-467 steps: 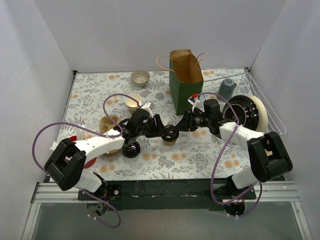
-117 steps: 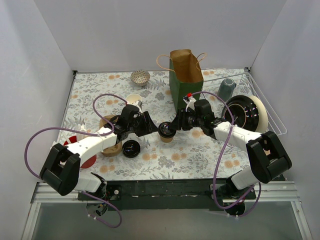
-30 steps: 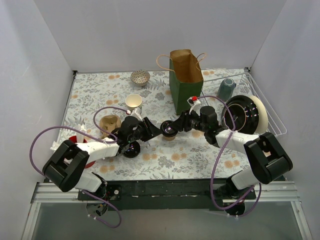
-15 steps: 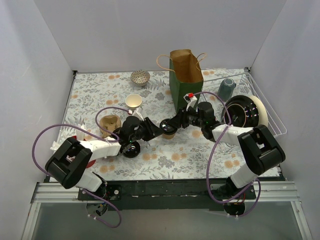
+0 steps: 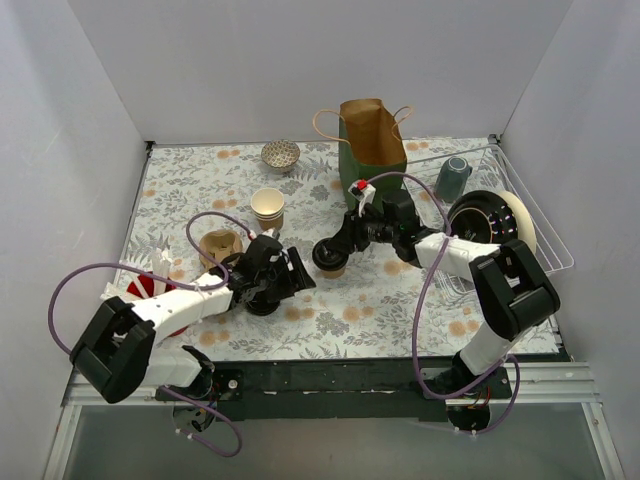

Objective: Pack the takeout coffee

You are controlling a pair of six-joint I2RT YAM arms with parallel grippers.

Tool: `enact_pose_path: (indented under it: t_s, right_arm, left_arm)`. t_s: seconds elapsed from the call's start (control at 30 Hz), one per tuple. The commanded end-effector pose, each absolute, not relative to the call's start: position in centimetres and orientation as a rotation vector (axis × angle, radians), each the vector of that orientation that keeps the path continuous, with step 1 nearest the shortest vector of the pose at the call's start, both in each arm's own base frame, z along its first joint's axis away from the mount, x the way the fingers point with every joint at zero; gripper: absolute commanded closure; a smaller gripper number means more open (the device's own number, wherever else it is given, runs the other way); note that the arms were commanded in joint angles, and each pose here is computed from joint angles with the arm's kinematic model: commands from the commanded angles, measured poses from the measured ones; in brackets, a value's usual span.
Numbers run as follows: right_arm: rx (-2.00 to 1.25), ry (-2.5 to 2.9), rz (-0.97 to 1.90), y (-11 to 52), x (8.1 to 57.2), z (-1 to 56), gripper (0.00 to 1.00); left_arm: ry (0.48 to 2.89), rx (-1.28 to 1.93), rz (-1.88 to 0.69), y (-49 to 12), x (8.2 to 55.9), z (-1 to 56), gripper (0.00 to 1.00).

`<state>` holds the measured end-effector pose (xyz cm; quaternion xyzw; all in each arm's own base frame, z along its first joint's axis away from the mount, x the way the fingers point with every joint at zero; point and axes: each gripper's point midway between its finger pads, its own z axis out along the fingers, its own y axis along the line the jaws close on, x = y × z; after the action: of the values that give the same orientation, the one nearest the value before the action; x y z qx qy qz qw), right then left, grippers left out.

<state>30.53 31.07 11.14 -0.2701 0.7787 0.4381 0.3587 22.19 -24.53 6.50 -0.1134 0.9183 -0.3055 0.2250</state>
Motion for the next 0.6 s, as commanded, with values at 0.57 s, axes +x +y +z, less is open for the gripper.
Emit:
enact_pose_path:
  t_s: [0.57]
  right_arm:
    - [-0.933,2.353,1.215,30.2,24.0,3.5,0.54]
  left_arm:
    - [2.374,0.041,-0.964,-26.0,27.8,13.2,0.30]
